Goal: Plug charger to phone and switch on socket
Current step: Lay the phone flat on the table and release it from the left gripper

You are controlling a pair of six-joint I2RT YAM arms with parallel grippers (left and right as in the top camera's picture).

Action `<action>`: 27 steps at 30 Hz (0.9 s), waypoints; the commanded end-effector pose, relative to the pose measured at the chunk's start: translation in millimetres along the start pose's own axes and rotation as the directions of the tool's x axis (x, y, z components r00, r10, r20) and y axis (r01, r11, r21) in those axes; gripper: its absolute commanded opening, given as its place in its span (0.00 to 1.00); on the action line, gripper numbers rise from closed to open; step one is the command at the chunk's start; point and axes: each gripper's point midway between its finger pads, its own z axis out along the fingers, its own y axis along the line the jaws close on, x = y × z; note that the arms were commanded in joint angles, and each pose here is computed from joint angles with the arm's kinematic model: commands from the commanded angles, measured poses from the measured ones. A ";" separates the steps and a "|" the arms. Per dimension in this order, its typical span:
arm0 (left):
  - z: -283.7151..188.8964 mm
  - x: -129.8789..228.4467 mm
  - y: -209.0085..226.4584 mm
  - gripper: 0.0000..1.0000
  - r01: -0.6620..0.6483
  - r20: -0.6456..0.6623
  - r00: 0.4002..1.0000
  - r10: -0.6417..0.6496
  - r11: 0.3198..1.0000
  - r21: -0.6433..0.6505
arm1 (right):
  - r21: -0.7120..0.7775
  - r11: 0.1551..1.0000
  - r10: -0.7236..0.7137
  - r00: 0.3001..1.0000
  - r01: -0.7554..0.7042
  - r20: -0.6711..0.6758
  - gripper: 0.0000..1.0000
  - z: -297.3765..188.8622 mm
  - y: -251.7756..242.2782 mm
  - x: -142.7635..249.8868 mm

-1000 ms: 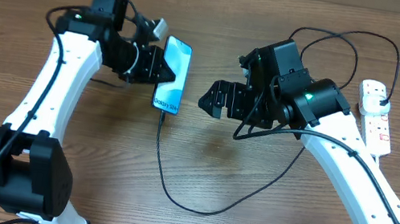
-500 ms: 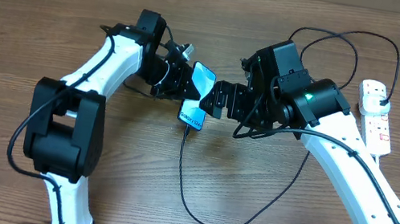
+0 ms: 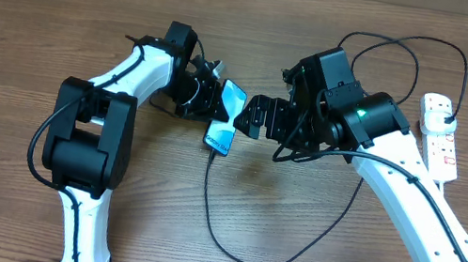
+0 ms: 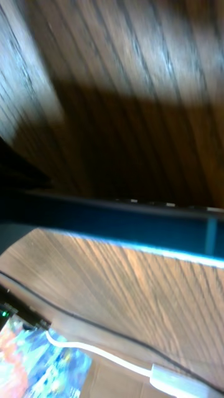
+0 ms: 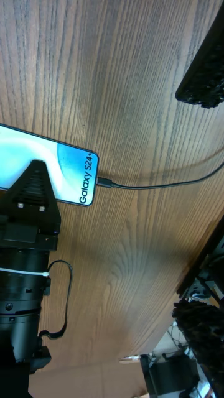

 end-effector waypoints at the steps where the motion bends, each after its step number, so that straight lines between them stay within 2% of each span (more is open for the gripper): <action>1: 2.0 -0.7 24.0 0.21 0.021 0.006 1.000 -0.020 0.993 -0.117 | -0.017 1.000 -0.014 0.999 0.015 0.053 1.00 -16.7 8.4 -6.6; 2: 1.8 -0.7 25.8 0.30 0.021 0.007 1.000 -0.021 0.992 -0.128 | -0.017 1.000 -0.014 0.999 0.015 0.053 1.00 -16.7 8.4 -6.6; 3: 1.4 -0.4 28.7 0.33 0.023 0.007 1.000 -0.022 0.989 -0.145 | -0.017 1.000 -0.013 0.999 0.014 0.052 1.00 -16.7 8.3 -6.5; 10: -1.5 2.6 43.8 0.38 0.034 0.004 0.999 -0.034 0.972 -0.231 | 0.016 1.000 -0.005 0.999 0.004 0.048 1.00 -16.3 1.7 -4.7; 12: -3.4 5.5 51.2 0.47 0.041 -0.002 0.999 -0.043 0.961 -0.273 | 0.021 1.000 0.000 0.999 -0.001 0.040 1.00 -16.3 0.3 -2.7; 14: -5.5 7.8 57.7 0.58 0.046 -0.006 0.999 -0.050 0.949 -0.311 | 0.066 0.998 0.012 0.999 -0.015 0.043 1.00 -17.0 -9.0 -1.9; 16: -6.8 10.2 60.7 0.74 0.051 -0.012 0.998 -0.058 0.944 -0.327 | 0.117 0.992 0.031 0.998 -0.036 0.050 1.00 -17.9 -19.1 -1.0; 17: -7.0 11.0 60.9 0.87 0.053 -0.015 0.998 -0.061 0.943 -0.327 | 0.138 0.989 0.041 0.998 -0.049 0.056 1.00 -18.4 -23.0 -1.1; 18: -8.7 13.2 61.4 1.00 0.060 -0.022 0.997 -0.071 0.943 -0.328 | 0.268 0.954 0.105 0.988 -0.131 0.109 1.00 -24.8 -50.1 -3.2; 23: -40.6 2.6 47.7 1.00 0.070 0.002 0.997 -0.073 0.944 -0.323 | 0.421 0.870 0.198 0.964 -0.256 0.176 1.00 -49.1 -104.3 -7.3; 27: -114.7 -22.6 3.0 1.00 0.022 0.137 0.990 0.021 0.952 -0.306 | 0.482 0.765 0.316 0.901 -0.427 0.297 1.00 -88.1 -170.4 -22.3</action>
